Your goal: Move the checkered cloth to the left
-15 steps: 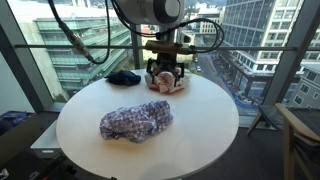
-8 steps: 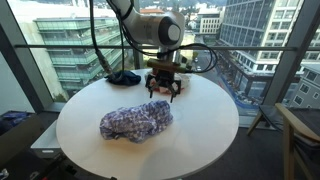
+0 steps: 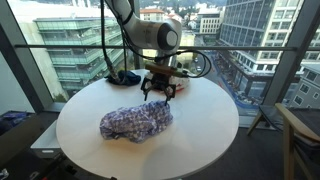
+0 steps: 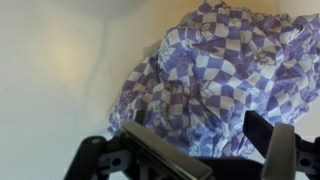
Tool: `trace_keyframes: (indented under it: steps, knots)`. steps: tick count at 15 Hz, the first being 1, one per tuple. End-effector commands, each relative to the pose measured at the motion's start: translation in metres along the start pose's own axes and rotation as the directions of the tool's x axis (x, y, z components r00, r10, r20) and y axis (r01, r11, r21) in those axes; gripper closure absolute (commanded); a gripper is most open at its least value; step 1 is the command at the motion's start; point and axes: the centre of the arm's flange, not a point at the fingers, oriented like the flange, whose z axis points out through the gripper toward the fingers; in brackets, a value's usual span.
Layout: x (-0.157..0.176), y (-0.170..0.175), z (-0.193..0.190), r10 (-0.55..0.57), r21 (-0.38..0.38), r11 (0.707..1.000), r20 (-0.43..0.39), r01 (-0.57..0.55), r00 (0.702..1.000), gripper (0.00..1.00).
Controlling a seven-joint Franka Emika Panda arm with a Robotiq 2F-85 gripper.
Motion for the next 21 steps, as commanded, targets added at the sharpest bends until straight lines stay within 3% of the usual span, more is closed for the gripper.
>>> trace_keyframes:
  steps: [1, 8, 12, 13, 15, 21]
  knots:
    - [0.000, 0.001, 0.000, 0.001, 0.001, 1.000, 0.000, -0.001, 1.000, 0.00]
    - [0.013, 0.006, 0.033, 0.020, -0.065, 0.997, -0.127, -0.029, 0.992, 0.00]
    - [0.017, 0.007, 0.062, 0.021, -0.071, 0.997, -0.083, -0.027, 0.996, 0.00]
    - [0.017, 0.007, 0.067, 0.020, -0.071, 0.997, -0.070, -0.025, 0.997, 0.25]
    - [0.015, 0.006, 0.072, 0.014, -0.062, 0.998, -0.053, -0.017, 0.998, 0.32]
    - [0.000, 0.005, 0.048, 0.025, -0.063, 0.997, -0.118, -0.033, 0.993, 0.80]
